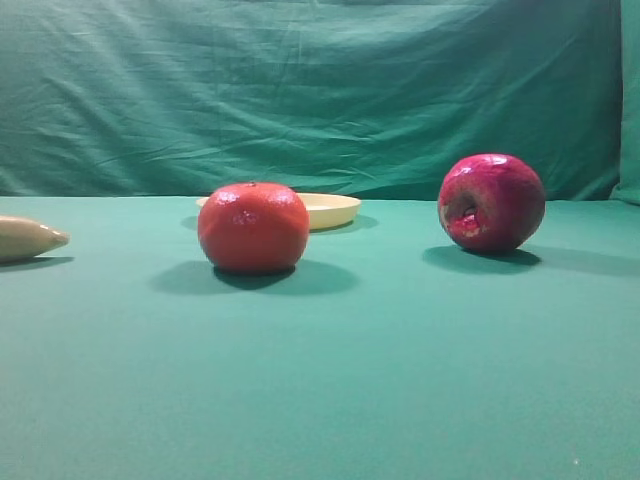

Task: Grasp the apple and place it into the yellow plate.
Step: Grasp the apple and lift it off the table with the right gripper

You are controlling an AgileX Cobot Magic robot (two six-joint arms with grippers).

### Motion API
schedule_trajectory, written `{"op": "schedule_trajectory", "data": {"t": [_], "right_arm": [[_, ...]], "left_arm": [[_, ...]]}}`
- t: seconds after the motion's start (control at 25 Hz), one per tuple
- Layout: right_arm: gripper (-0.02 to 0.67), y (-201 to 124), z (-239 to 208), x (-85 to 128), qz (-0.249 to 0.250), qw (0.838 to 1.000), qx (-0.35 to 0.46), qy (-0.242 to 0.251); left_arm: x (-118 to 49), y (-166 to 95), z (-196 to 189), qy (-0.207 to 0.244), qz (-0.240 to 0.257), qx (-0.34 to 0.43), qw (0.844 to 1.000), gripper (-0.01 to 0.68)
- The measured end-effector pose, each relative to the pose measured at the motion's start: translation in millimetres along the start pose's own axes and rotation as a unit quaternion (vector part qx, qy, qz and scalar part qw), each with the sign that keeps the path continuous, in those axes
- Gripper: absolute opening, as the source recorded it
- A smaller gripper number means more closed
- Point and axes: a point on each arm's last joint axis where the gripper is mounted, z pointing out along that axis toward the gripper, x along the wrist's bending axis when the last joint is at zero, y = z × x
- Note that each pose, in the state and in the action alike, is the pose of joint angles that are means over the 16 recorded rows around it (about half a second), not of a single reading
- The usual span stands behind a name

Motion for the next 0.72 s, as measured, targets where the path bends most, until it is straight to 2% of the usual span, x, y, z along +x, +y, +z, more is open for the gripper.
{"op": "schedule_trajectory", "data": {"t": [0.72], "right_arm": [[0.000,0.0,0.0,-0.3,-0.008,1.000,0.000,-0.002]], "left_arm": [[0.0,0.0,0.0,0.000,0.000,0.000,1.000,0.157]]}}
